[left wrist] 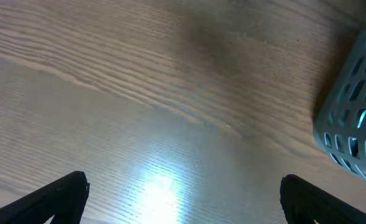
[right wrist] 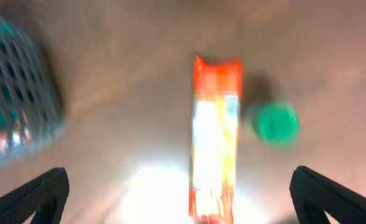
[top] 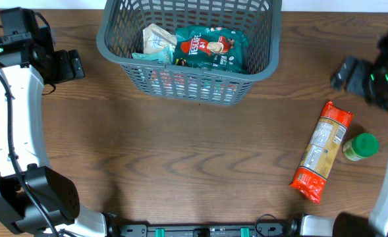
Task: Pack container
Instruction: 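Lower the right gripper onto the orange-capped spaghetti package, then grasp the spaghetti package with the right gripper and lift it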
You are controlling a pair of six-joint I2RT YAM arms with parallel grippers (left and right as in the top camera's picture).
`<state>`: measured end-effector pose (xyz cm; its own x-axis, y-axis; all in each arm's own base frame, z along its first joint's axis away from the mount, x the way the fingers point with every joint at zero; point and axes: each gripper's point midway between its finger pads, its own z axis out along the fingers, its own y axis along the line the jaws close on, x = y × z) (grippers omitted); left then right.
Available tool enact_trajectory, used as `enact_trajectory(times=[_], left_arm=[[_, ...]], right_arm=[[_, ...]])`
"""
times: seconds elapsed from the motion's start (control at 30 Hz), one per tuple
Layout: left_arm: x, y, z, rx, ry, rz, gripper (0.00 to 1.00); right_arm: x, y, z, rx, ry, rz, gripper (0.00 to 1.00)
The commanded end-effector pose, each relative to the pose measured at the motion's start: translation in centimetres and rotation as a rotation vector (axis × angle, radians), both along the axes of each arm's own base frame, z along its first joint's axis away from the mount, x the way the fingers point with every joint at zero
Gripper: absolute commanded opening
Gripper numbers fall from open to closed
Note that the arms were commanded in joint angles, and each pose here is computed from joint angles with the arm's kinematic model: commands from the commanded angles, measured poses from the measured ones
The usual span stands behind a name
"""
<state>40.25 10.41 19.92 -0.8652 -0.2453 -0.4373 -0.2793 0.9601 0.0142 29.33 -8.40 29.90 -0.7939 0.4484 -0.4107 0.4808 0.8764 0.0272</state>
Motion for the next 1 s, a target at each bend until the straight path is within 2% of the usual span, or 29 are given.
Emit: enact_trajectory(times=[0.0, 0.2, 0.4, 0.73, 0.97], left_arm=[[0.0, -0.2, -0.1, 0.004, 0.005, -0.019, 0.99], [0.0, -0.2, -0.1, 0.003, 0.005, -0.019, 0.98], [0.0, -0.2, -0.1, 0.003, 0.005, -0.019, 0.98], [0.0, -0.2, -0.1, 0.003, 0.005, -0.018, 0.99], [0.0, -0.2, -0.1, 0.003, 0.006, -0.018, 0.99]], right_arm=[[-3.2, 0.1, 0.4, 0.035, 0.038, -0.13, 0.99], [-6.8, 1.8, 0.3, 0.114, 0.039, -0.209, 0.99], [-10.6, -0.7, -2.3, -0.025, 0.088, -0.381, 0.99], [-8.7, -1.2, -14.5, -0.035, 0.209, -0.329, 0.99], [-7.6, -1.5, -19.6, -0.045, 0.209, -0.297, 0.99]])
